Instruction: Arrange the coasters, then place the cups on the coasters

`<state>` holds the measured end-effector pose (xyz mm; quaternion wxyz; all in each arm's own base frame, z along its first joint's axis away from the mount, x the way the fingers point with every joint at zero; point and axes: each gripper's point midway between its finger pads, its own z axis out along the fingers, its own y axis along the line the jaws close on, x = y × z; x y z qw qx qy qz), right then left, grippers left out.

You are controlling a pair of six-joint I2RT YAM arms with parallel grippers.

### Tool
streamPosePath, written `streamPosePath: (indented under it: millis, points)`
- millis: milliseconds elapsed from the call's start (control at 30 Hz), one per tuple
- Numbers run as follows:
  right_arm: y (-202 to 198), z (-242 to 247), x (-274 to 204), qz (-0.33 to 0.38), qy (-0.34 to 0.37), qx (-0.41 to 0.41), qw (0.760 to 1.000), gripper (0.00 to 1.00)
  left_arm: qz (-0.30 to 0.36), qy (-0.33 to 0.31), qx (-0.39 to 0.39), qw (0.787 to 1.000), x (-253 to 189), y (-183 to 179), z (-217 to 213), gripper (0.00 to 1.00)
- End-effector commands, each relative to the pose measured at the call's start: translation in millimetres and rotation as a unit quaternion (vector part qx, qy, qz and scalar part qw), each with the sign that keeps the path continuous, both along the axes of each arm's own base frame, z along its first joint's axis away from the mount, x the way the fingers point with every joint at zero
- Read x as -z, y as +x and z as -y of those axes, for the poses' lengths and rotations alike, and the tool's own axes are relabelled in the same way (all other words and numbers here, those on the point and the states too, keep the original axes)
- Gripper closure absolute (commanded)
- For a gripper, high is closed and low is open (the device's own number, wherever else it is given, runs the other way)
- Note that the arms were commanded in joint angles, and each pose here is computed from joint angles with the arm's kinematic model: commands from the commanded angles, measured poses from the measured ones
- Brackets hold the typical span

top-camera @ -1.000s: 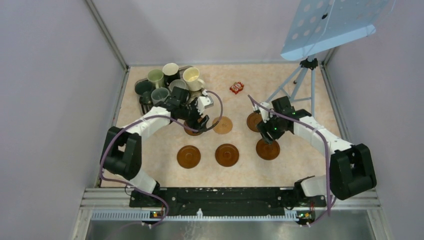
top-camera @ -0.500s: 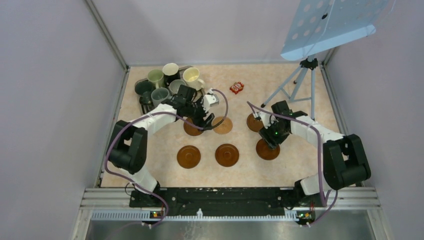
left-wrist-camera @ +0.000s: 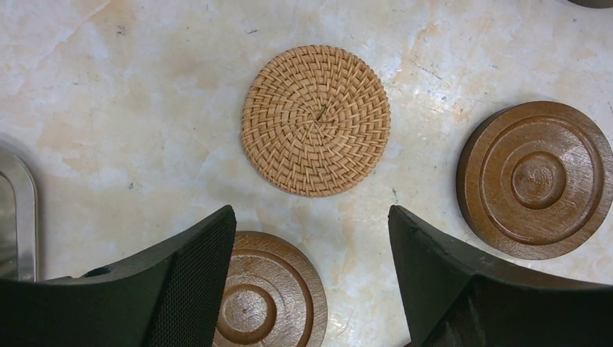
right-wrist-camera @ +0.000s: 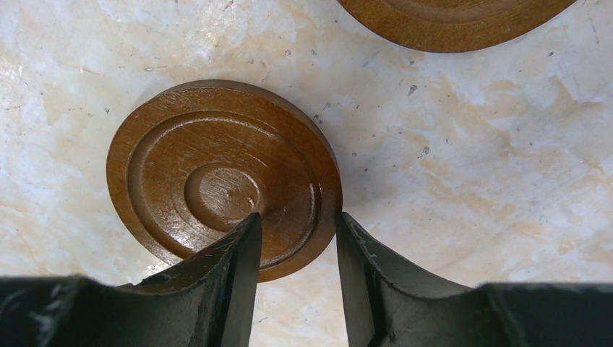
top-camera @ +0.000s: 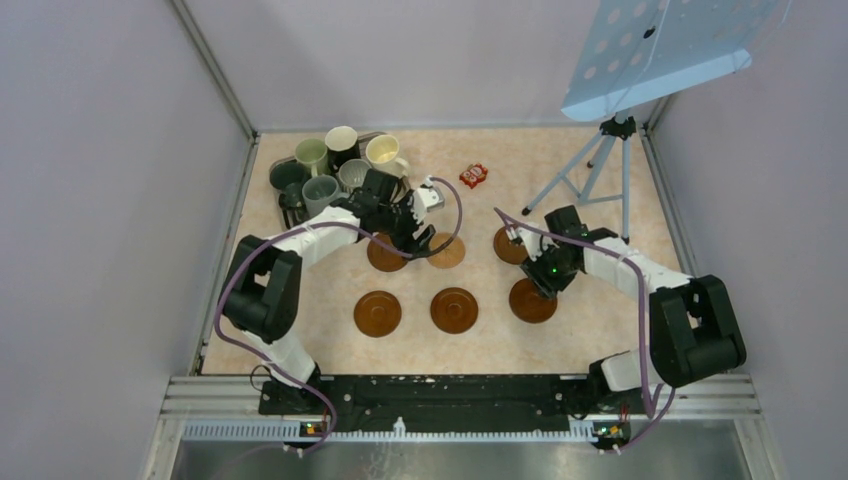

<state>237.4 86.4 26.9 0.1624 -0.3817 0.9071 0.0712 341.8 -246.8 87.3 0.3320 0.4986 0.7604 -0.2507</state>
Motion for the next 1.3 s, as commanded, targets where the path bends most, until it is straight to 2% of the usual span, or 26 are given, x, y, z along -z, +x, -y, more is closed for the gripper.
streamPosePath:
  millis: [0,433,667,1267]
  points:
    - [-22.6,-6.9,6.9,-0.034,0.015,-0.017,0.999,0.58,0.015,-0.017,0.001,1.000,-8.8,10.5,11.1,0.18]
    - [-31.5,-18.1,8.2,-0.036,0.011,-0.051,0.998,0.59,0.018,0.008,-0.008,1.000,7.5,24.5,18.6,0.17]
    - [-22.3,-22.6,1.6,-0.018,0.020,-0.042,0.999,0.57,0.024,0.027,0.007,0.999,23.7,29.6,22.9,0.18]
    - [-16.9,-30.2,3.9,-0.025,0.028,-0.039,0.999,0.58,0.018,0.049,0.025,0.998,54.4,33.9,38.3,0.23]
